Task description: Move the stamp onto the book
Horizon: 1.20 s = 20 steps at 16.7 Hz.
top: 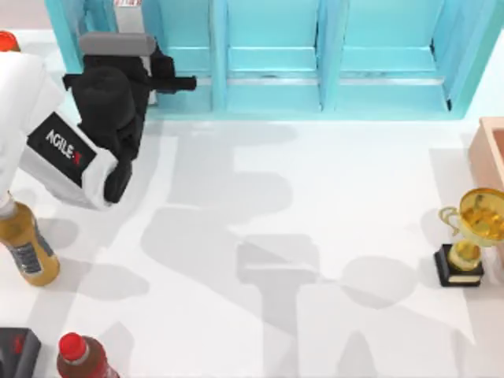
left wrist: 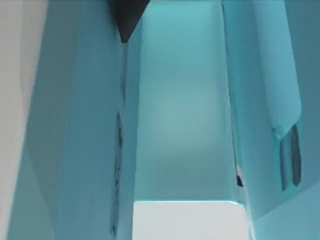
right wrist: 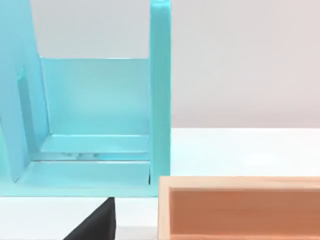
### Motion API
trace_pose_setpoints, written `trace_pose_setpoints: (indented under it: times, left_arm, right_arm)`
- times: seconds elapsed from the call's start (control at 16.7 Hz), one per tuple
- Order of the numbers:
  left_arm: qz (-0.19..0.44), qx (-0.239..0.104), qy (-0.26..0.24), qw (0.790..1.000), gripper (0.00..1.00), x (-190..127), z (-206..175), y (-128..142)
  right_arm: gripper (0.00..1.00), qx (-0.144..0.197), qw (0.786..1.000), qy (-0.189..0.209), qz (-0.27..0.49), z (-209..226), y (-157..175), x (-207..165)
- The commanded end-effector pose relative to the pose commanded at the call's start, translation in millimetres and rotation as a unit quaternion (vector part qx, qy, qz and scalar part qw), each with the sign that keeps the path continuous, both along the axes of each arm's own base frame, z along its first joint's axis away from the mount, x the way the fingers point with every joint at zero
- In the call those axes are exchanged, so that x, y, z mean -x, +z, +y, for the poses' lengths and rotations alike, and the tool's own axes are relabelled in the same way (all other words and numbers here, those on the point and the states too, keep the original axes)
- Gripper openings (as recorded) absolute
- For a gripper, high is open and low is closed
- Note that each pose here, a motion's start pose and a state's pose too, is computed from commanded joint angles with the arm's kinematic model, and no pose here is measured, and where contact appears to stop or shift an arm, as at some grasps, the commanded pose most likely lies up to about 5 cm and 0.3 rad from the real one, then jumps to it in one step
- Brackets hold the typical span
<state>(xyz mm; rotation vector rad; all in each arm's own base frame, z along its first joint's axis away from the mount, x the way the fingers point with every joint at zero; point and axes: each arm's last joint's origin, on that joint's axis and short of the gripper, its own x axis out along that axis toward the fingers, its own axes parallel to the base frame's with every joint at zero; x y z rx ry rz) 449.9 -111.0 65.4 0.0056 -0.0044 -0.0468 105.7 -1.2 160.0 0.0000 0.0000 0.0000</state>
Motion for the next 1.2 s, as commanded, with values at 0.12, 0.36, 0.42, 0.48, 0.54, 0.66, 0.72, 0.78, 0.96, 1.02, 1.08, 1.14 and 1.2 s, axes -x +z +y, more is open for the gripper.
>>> trace_pose_setpoints:
  times: [0.12,0.36,0.42,0.48,0.54,0.66,0.72,0.78,0.96,1.02,1.08,1.14,1.2]
  left_arm:
    - [0.000,0.000,0.000,1.000,0.02,0.0,0.0,0.0]
    - [0.000,0.000,0.000,1.000,0.00,0.0,0.0,0.0]
    - [0.000,0.000,0.000,1.000,0.00,0.0,0.0,0.0]
    - [0.000,0.000,0.000,1.000,0.00,0.0,0.0,0.0]
    - [0.000,0.000,0.000,1.000,0.00,0.0,0.0,0.0]
    - [0.000,0.000,-0.002,1.000,0.00,0.7,-2.1,0.6]
    - [0.000,-0.001,-0.002,1.000,0.00,1.0,-2.3,0.8]
    - [0.005,-0.002,-0.002,1.000,0.00,3.1,-3.4,2.1]
    - [0.030,-0.009,-0.002,1.000,0.00,17.9,-10.4,18.1]
    - [0.035,-0.010,-0.002,0.999,0.00,24.7,-13.1,29.0]
    - [0.036,-0.011,-0.002,0.999,0.00,32.2,-15.3,43.8]
    - [0.032,-0.010,-0.002,0.999,0.00,40.5,-17.0,61.7]
    - [0.025,-0.008,-0.002,1.000,0.00,50.1,-18.0,82.3]
  right_arm:
    - [1.00,0.000,1.000,0.000,0.000,0.0,0.0,0.0]
    - [1.00,0.000,1.000,0.000,0.000,0.0,0.0,0.0]
    - [1.00,0.000,1.000,0.000,0.000,0.0,0.0,0.0]
    - [1.00,0.000,1.000,0.000,0.000,0.0,0.0,0.0]
    - [1.00,0.000,1.000,0.000,0.000,0.0,0.0,0.0]
    - [1.00,0.000,1.000,0.000,0.000,0.0,0.0,0.0]
    - [1.00,0.000,1.000,0.000,0.000,0.0,0.0,0.0]
    - [1.00,0.000,1.000,0.000,0.000,0.0,0.0,0.0]
    - [1.00,0.000,1.000,0.000,0.000,0.0,0.0,0.0]
    - [1.00,0.000,1.000,0.000,0.000,0.0,0.0,0.0]
    - [1.00,0.000,1.000,0.000,0.000,0.0,0.0,0.0]
    - [1.00,0.000,1.000,0.000,0.000,0.0,0.0,0.0]
    - [1.00,0.000,1.000,0.000,0.000,0.0,0.0,0.0]
